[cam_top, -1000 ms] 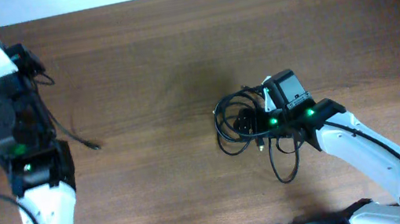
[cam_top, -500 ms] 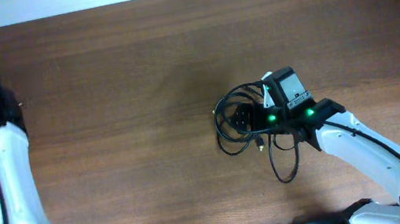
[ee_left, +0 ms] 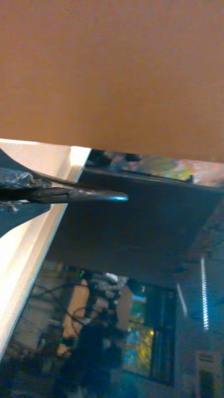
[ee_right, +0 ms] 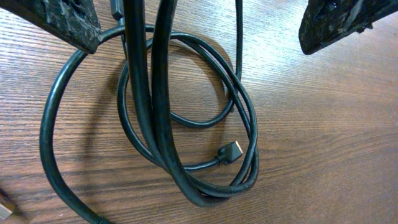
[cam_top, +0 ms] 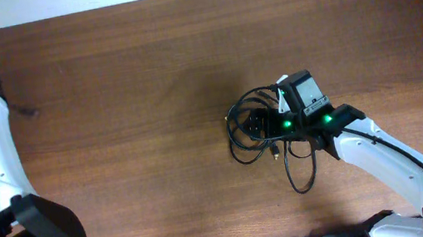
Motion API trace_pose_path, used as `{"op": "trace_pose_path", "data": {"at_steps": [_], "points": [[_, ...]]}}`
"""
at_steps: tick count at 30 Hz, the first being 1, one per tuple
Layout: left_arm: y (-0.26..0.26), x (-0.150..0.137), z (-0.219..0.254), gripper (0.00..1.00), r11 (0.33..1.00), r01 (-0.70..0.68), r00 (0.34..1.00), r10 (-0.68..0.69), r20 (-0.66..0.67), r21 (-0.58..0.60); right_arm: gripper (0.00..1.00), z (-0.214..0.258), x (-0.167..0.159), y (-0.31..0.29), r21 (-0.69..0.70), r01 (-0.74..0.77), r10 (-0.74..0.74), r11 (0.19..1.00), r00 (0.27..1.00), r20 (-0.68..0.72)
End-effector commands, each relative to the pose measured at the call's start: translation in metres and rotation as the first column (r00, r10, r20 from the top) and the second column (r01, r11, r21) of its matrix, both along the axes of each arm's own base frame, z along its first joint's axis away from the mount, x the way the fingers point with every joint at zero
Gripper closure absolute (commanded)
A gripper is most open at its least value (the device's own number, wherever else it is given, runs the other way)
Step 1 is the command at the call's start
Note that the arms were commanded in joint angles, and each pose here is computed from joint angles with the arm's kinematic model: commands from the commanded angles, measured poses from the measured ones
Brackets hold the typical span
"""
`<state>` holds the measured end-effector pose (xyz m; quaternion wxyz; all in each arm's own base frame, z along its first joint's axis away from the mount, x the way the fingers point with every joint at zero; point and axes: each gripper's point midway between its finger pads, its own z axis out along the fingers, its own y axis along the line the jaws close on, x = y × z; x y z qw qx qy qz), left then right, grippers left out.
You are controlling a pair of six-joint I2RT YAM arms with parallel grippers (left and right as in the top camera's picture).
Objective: Untangle cables
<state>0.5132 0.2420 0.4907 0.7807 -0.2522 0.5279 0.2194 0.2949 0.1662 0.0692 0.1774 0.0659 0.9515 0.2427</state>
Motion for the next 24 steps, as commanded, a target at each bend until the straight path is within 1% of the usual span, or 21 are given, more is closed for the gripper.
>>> {"op": "trace_pose_path", "data": {"at_steps": [1, 3, 4, 5, 6, 8, 9, 10, 11, 12, 13, 14, 15, 17, 18, 19, 21, 22, 24], "points": [[0.005, -0.003, 0.003, 1.0, 0.987, 0.105, 0.994, -0.099, 0.054, -0.124, 0.01, 0.0, 0.001, 0.0, -0.011, 0.0, 0.0, 1.0, 1.0, 0.006], [0.013, 0.001, -0.025, 1.0, 0.978, 0.086, 0.994, -0.096, -0.044, -0.19, 0.01, 0.0, 0.001, 0.0, -0.011, -0.001, 0.001, 1.0, 1.0, 0.006], [0.017, 0.002, -0.045, 1.0, 0.972, 0.063, 0.989, -0.091, -0.116, -0.226, 0.01, 0.0, 0.001, 0.0, -0.011, -0.001, 0.001, 1.0, 1.0, 0.006], [0.025, 0.003, -0.075, 1.0, 0.962, 0.027, 0.973, -0.088, -0.214, -0.271, 0.01, -0.001, 0.001, 0.0, -0.011, 0.0, 0.0, 1.0, 1.0, 0.005], [0.031, 0.004, -0.109, 1.0, 0.949, -0.013, 0.946, -0.091, -0.312, -0.316, 0.01, -0.001, 0.001, 0.0, -0.011, 0.0, 0.0, 1.0, 1.0, 0.005], [0.039, 0.011, -0.173, 1.0, 0.924, -0.076, 0.884, -0.111, -0.454, -0.375, 0.01, -0.001, 0.001, 0.0, -0.011, -0.001, 0.001, 1.0, 1.0, 0.005], [0.041, 0.017, -0.213, 1.0, 0.91, -0.109, 0.843, -0.129, -0.523, -0.401, 0.01, 0.0, 0.001, 0.0, -0.011, -0.001, 0.001, 1.0, 1.0, 0.006], [0.042, 0.02, -0.24, 1.0, 0.9, -0.132, 0.812, -0.143, -0.565, -0.417, 0.01, 0.0, 0.001, 0.0, -0.011, -0.001, 0.001, 1.0, 1.0, 0.006], [0.043, 0.022, -0.277, 1.0, 0.885, -0.164, 0.767, -0.164, -0.621, -0.436, 0.01, 0.0, 0.001, 0.0, -0.01, -0.001, 0.001, 1.0, 1.0, 0.005], [0.043, 0.022, -0.306, 1.0, 0.865, -0.193, 0.736, -0.185, -0.651, -0.464, 0.01, 0.0, 0.001, 0.0, -0.01, -0.001, 0.001, 1.0, 1.0, 0.005], [0.037, 0.023, -0.339, 1.0, 0.84, -0.205, 0.695, -0.236, -0.679, -0.502, 0.01, 0.0, 0.001, 0.0, -0.011, -0.001, 0.001, 1.0, 1.0, 0.005], [0.022, 0.028, -0.373, 1.0, 0.806, -0.171, 0.644, -0.344, -0.683, -0.567, 0.01, -0.001, 0.001, 0.0, -0.011, 0.0, 0.0, 1.0, 1.0, 0.005], [0.005, 0.03, -0.397, 1.0, 0.765, -0.137, 0.601, -0.441, -0.667, -0.63, 0.01, 0.0, 0.001, 0.0, -0.01, 0.0, 0.0, 1.0, 1.0, 0.006], [-0.023, 0.03, -0.423, 1.0, 0.68, -0.089, 0.531, -0.586, -0.612, -0.728, 0.01, 0.0, 0.001, 0.0, -0.009, 0.0, 0.0, 1.0, 1.0, 0.009], [-0.034, 0.03, -0.428, 1.0, 0.65, -0.072, 0.51, -0.628, -0.588, -0.757, 0.01, 0.0, 0.001, 0.0, -0.009, -0.001, 0.001, 1.0, 1.0, 0.009], [-0.039, 0.031, -0.428, 1.0, 0.638, -0.061, 0.501, -0.646, -0.576, -0.768, 0.01, 0.0, 0.001, 0.0, -0.009, 0.0, 0.0, 1.0, 1.0, 0.009], [-0.05, 0.036, -0.427, 1.0, 0.636, -0.038, 0.491, -0.66, -0.569, -0.771, 0.01, 0.0, 0.001, 0.0, -0.009, 0.0, 0.001, 1.0, 1.0, 0.009], [-0.054, 0.038, -0.427, 0.84, 0.636, -0.033, 0.486, -0.664, -0.569, -0.771, 0.01, 0.0, 0.001, 0.0, -0.009, 0.0, 0.001, 1.0, 1.0, 0.009], [-0.054, 0.042, -0.421, 0.01, 0.647, -0.015, 0.488, -0.661, -0.57, -0.763, 0.01, 0.0, 0.001, 0.0, -0.009, -0.001, 0.001, 1.0, 1.0, 0.008]]}}
